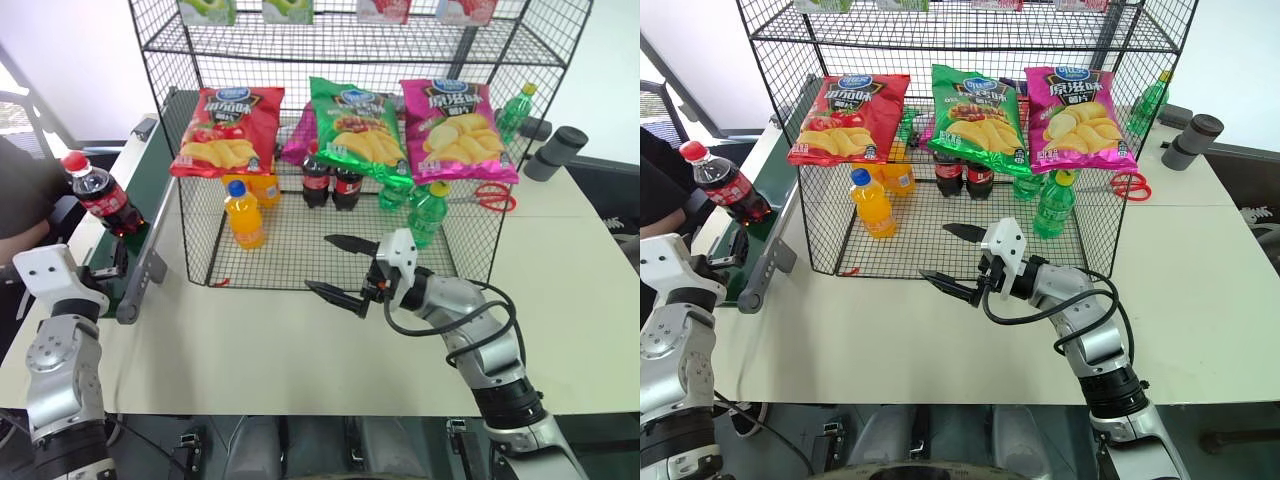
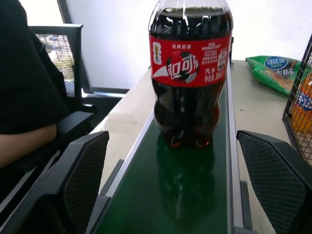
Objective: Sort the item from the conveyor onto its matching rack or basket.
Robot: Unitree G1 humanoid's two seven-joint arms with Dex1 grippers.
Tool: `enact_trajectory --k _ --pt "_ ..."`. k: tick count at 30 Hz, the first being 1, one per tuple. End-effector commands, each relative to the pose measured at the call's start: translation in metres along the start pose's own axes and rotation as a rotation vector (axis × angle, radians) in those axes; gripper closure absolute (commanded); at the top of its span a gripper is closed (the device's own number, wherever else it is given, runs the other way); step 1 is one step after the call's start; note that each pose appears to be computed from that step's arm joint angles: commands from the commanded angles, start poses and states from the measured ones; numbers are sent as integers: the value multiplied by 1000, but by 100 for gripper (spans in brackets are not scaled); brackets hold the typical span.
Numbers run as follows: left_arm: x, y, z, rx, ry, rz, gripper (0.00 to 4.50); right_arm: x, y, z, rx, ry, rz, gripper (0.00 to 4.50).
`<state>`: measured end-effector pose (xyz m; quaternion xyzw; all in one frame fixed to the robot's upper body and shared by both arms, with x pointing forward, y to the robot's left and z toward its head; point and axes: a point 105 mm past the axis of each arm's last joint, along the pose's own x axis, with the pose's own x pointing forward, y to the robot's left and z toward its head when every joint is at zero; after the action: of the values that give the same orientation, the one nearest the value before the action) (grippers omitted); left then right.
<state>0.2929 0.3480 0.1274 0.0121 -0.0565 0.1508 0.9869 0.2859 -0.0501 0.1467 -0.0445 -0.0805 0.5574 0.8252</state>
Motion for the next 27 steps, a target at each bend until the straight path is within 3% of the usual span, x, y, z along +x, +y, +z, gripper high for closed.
enact_trajectory --k 1,23,26,27 --pt "1 5 12 7 -48 12 0 0 2 11 -39 -24 10 3" --pt "1 7 8 23 -25 17 0 2 3 8 -38 -15 12 3" --pt "1 8 8 10 -32 23 85 2 2 8 -40 -14 10 0" --pt "1 8 8 11 -32 23 135 2 2 8 -41 -14 10 0"
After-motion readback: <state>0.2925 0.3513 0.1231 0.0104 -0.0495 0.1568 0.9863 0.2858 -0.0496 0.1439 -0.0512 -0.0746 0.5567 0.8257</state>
